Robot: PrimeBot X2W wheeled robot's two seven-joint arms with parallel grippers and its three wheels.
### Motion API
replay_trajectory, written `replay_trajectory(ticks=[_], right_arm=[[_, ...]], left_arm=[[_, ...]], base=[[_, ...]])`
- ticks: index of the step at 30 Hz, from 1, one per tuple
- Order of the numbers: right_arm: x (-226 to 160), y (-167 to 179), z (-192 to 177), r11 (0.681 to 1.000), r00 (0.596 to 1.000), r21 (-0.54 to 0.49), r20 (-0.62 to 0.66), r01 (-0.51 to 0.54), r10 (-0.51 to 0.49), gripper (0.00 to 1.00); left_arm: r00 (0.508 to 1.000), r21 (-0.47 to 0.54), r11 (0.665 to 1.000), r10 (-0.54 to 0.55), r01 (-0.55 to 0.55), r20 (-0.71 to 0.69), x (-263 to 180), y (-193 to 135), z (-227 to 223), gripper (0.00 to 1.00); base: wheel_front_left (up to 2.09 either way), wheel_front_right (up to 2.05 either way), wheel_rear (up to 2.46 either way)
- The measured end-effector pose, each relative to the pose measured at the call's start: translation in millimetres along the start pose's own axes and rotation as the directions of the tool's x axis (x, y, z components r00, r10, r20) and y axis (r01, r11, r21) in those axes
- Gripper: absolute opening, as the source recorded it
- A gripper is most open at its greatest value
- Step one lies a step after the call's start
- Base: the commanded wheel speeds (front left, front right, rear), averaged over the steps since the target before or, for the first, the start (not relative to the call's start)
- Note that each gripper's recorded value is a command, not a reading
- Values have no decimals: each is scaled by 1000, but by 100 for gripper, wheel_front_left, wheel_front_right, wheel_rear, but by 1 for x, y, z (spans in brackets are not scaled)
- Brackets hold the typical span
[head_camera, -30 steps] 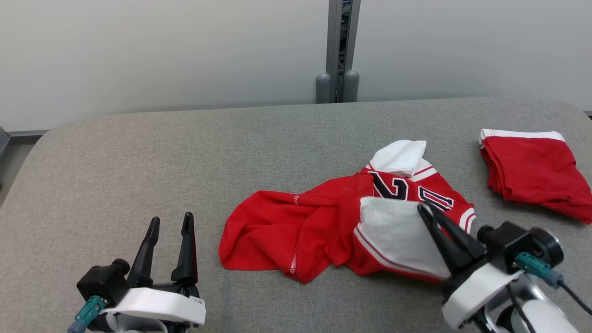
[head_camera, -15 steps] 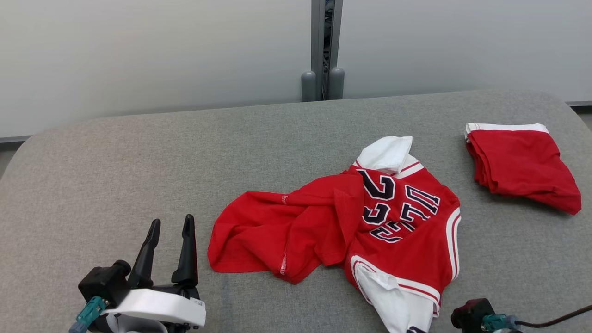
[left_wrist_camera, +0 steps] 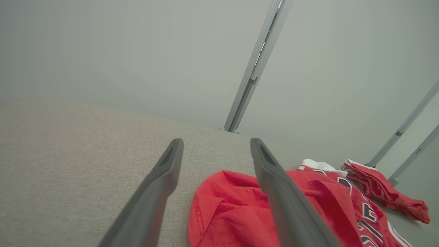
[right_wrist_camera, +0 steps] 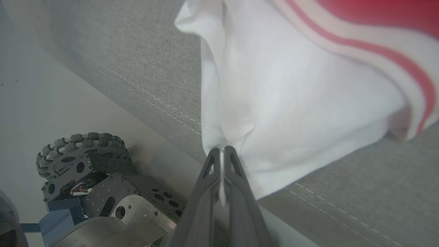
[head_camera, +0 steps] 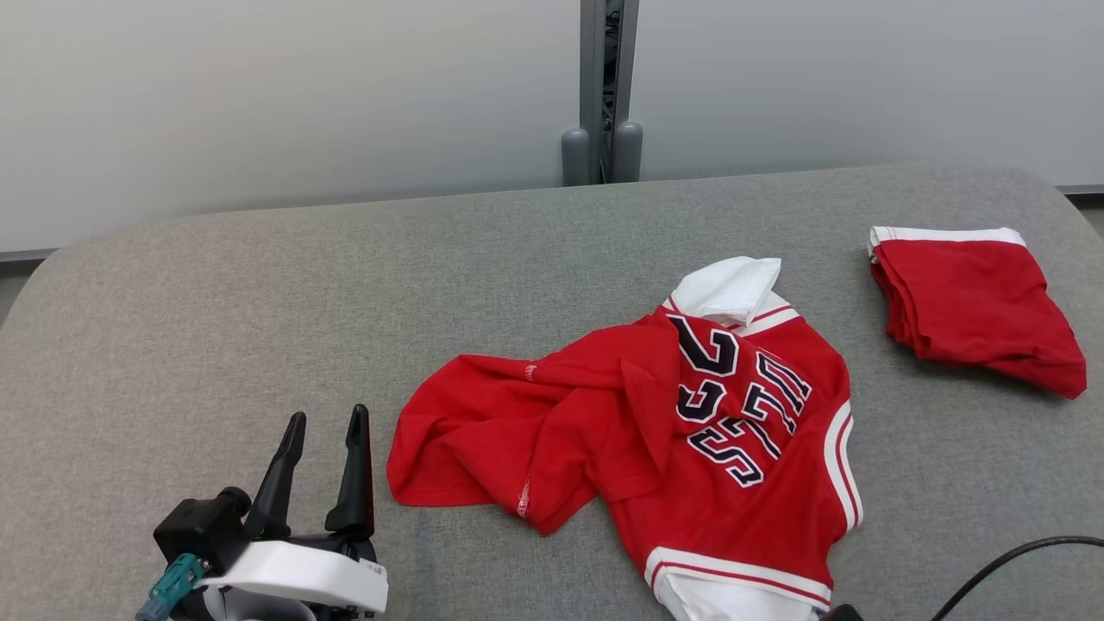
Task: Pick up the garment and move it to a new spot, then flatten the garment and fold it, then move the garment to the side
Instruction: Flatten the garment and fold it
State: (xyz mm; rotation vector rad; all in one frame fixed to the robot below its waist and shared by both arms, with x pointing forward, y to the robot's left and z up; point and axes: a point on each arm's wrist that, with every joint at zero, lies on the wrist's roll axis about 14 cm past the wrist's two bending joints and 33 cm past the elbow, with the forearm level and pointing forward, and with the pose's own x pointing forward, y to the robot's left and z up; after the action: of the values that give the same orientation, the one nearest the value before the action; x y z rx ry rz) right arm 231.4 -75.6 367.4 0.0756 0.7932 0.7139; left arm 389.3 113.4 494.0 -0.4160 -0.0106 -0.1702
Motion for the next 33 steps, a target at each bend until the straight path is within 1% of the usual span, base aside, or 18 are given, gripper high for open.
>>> replay_trajectory(ticks=[1, 3, 4, 6, 9, 11, 12, 13, 15, 17, 19, 22, 27, 28, 29, 30, 31, 33], right_arm=[[0, -9, -5, 1000, 1000, -8, -21, 23, -23, 100], [0, -21, -9, 998, 997, -20, -48, 54, -55, 100], [1, -23, -4, 998, 998, -12, -33, 61, -61, 100], [4, -25, 13, 998, 998, 7, 26, 60, -60, 100], [0, -38, 45, 996, 988, 11, 128, 87, -87, 100], [-5, -44, 67, 995, 973, 29, 206, 96, -100, 100], [-9, -48, 83, 994, 958, 27, 264, 106, -109, 100], [-15, -55, 102, 992, 935, 23, 332, 125, -125, 100], [-33, -73, 142, 983, 866, 8, 472, 186, -167, 100], [-48, -83, 166, 975, 800, 28, 566, 220, -197, 100], [-59, -93, 178, 962, 747, 27, 625, 273, -229, 100], [-79, -114, 193, 925, 660, 26, 693, 380, -290, 100], [-98, -135, 203, 869, 521, 126, 756, 479, -397, 100], [-98, -139, 199, 855, 507, 142, 752, 498, -421, 100], [-96, -142, 192, 841, 510, 142, 738, 522, -442, 100], [-89, -140, 184, 835, 529, 125, 720, 536, -448, 100], [-80, -136, 178, 837, 545, 120, 708, 534, -449, 100], [-67, -126, 174, 850, 552, 149, 701, 505, -452, 100]], left_arm=[[1000, 0, 1000, 2, -2, -1, 0, 1, 0, 100], [1000, 0, 1000, 7, -7, 0, 0, 2, 0, 100], [1000, 0, 1000, 8, -8, 0, 0, 3, 0, 100], [1000, -1, 1000, 14, -14, 3, 0, 5, 1, 100], [1000, 0, 1000, 20, -20, 6, -1, 7, 2, 100], [1000, -2, 1000, 21, -21, 7, -1, 7, 2, 100], [1000, -1, 1000, 22, -22, 8, -1, 7, 3, 100], [1000, -1, 1000, 23, -23, 9, -1, 7, 3, 100], [1000, -5, 1000, 23, -23, 12, -1, 7, 4, 100], [1000, -7, 1000, 18, -18, 14, -1, 5, 5, 100], [1000, -7, 1000, 16, -16, 17, -1, 3, 6, 100], [1000, -7, 1000, 11, -10, 21, 0, 2, 7, 100], [1000, -9, 1000, -1, 2, 24, 3, -2, 8, 100], [1000, -11, 1000, -5, 5, 23, 4, -4, 7, 100], [1000, -13, 1000, -7, 7, 20, 4, -4, 6, 100], [1000, -15, 1000, -8, 9, 17, 5, -5, 5, 100], [1000, -16, 1000, -10, 10, 12, 5, -5, 3, 100], [1000, -17, 1000, -15, 15, 6, 6, -7, 1, 100]], base=[[0, 0, 0], [0, 0, 0], [0, 0, 0], [0, 0, 0], [0, 0, 0], [0, 0, 0], [0, 0, 0], [0, 0, 0], [0, 0, 0], [0, 0, 0], [0, 0, 0], [0, 0, 0], [0, 0, 0], [0, 0, 0], [0, 0, 0], [0, 0, 0], [0, 0, 0], [0, 0, 0]])
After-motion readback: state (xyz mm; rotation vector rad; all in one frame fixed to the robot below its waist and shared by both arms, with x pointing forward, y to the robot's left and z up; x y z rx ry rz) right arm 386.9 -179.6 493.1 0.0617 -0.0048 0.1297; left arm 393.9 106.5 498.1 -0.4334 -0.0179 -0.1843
